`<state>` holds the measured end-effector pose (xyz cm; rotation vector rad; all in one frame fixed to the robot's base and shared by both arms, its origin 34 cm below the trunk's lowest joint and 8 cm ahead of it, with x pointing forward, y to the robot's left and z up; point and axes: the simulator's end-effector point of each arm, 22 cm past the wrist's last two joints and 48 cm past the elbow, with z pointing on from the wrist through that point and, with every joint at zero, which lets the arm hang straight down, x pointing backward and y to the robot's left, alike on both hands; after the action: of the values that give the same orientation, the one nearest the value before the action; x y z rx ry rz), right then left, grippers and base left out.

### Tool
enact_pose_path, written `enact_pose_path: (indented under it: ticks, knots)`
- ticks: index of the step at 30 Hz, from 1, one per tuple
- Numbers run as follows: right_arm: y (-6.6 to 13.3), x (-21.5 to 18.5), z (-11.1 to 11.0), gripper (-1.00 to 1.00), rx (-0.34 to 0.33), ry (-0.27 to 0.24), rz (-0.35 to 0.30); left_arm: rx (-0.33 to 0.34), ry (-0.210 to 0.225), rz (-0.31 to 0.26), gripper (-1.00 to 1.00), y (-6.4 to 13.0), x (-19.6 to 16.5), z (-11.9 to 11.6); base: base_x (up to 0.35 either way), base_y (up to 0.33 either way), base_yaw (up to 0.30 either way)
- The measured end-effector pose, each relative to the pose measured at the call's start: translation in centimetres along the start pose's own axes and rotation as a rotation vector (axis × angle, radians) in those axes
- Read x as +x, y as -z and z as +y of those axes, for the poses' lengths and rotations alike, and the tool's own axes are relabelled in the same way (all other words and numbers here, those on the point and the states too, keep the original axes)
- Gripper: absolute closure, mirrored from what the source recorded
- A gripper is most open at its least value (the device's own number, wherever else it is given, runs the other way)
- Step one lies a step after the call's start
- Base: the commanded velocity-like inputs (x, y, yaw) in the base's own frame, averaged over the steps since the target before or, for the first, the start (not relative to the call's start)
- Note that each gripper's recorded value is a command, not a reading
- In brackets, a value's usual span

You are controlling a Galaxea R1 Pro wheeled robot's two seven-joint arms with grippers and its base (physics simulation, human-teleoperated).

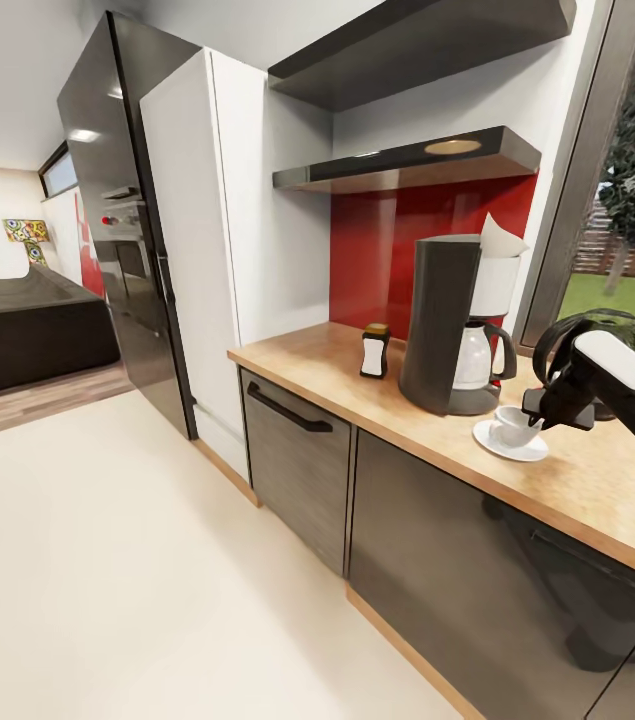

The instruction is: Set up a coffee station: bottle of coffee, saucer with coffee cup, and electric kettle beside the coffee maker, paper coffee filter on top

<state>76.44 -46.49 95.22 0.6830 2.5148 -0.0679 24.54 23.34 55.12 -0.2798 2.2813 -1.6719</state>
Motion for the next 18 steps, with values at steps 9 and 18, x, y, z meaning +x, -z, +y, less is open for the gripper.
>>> enact_pose_path:
  ticks: [9, 18]
  knots:
    - [0.00, 0.00, 0.00, 1.00, 0.000, 0.000, 0.000, 0.000, 0.000, 0.000, -1.00, 0.00, 0.00, 0.00, 0.000, 0.000, 0.000]
    - [-0.14, 0.13, 0.02, -1.00, -0.001, 0.003, 0.004, 0.000, 0.001, 0.000, -1.00, 0.00, 0.00, 0.00, 0.000, 0.000, 0.000]
